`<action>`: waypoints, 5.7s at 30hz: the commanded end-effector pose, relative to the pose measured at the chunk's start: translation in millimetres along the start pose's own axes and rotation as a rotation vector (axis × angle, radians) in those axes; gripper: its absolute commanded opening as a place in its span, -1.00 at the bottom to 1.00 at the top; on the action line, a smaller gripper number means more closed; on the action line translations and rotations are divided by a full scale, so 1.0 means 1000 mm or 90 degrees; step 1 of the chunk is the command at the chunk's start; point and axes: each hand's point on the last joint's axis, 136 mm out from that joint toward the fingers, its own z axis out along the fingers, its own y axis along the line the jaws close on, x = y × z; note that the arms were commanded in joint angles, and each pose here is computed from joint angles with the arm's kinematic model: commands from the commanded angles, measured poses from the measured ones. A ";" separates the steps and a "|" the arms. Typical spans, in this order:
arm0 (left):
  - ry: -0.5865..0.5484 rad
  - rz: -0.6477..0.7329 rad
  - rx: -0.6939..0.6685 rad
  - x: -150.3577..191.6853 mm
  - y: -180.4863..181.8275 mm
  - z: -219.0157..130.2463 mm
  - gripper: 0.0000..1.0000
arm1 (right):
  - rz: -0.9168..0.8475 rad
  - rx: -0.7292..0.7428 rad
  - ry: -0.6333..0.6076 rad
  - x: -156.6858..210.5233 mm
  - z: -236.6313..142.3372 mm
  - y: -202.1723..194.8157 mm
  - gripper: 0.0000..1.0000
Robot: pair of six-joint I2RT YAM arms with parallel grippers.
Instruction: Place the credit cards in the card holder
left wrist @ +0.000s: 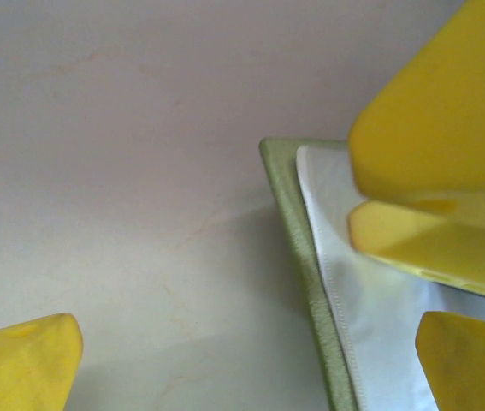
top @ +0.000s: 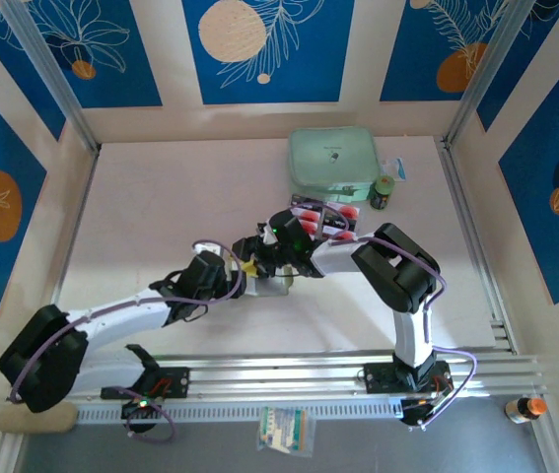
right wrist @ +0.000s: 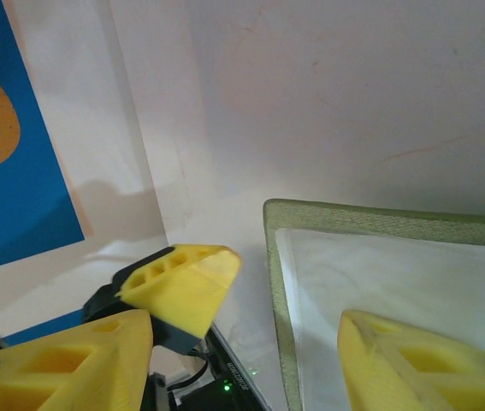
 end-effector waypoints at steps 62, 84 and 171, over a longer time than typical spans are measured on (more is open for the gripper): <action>0.053 0.010 -0.078 0.013 0.017 0.021 1.00 | -0.002 0.162 -0.006 -0.008 -0.046 -0.041 -0.58; 0.059 0.047 -0.075 0.008 0.017 0.028 1.00 | 0.039 0.329 -0.081 0.005 -0.118 -0.137 -0.61; 0.077 0.045 -0.060 0.006 0.009 0.031 0.95 | -0.752 0.634 -0.004 -0.113 -0.139 -0.013 -1.00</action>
